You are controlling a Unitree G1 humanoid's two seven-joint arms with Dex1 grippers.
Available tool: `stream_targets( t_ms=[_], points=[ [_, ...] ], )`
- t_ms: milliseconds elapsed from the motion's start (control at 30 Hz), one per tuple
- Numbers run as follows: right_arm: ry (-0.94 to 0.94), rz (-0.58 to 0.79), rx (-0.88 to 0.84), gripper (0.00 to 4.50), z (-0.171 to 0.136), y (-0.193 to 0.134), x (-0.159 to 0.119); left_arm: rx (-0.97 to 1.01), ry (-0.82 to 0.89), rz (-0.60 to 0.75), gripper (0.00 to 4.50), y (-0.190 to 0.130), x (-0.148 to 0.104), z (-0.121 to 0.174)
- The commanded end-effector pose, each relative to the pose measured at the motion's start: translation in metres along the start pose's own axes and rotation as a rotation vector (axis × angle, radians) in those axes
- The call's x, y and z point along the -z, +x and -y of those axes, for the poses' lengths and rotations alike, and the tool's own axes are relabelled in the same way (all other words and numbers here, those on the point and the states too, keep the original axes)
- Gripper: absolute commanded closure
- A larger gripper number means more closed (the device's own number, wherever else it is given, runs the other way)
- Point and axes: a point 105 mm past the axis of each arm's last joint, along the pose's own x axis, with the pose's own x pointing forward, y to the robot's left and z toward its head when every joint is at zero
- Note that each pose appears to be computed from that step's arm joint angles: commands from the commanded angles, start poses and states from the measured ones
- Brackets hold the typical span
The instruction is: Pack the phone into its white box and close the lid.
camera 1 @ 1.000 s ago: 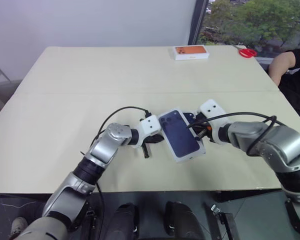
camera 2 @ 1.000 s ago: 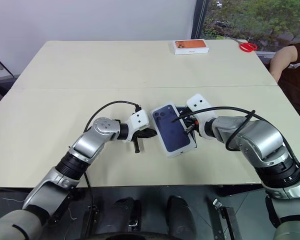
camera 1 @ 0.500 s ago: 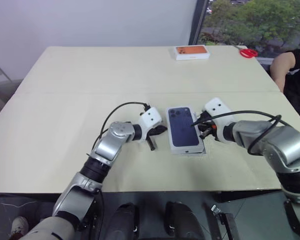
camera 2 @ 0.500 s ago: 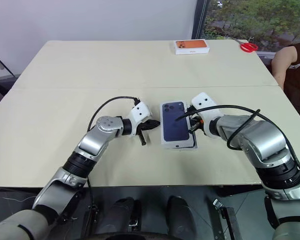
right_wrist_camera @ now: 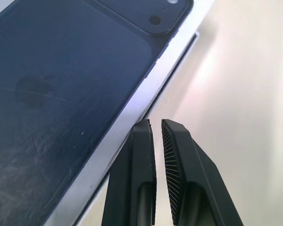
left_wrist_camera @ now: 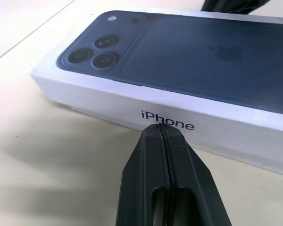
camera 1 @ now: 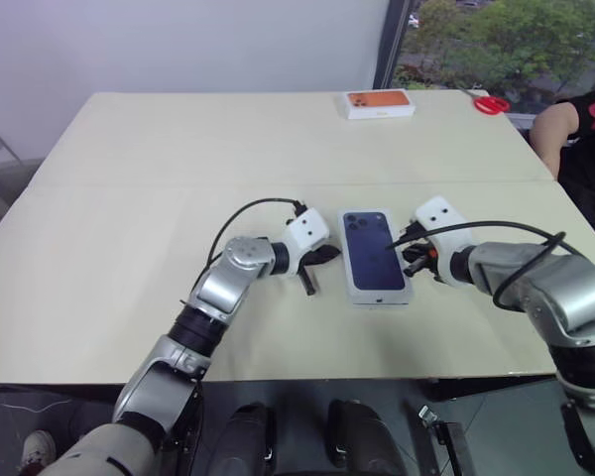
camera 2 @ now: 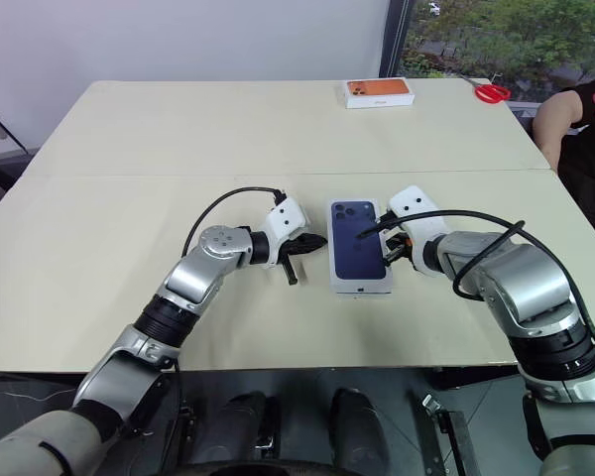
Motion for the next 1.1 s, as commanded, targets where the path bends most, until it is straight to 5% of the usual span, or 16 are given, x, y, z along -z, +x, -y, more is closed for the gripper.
stream_targets(
  t_ms=[33,1100],
  points=[
    [-0.022,0.054,-0.023,4.07,-0.006,-0.005,-0.010,0.056,0.073,0.075,4.50,0.005,-0.024,0.012],
    [0.002,0.041,-0.001,4.07,-0.005,0.001,-0.004,-0.043,0.049,0.044,4.50,0.011,-0.018,-0.007]
  ],
)
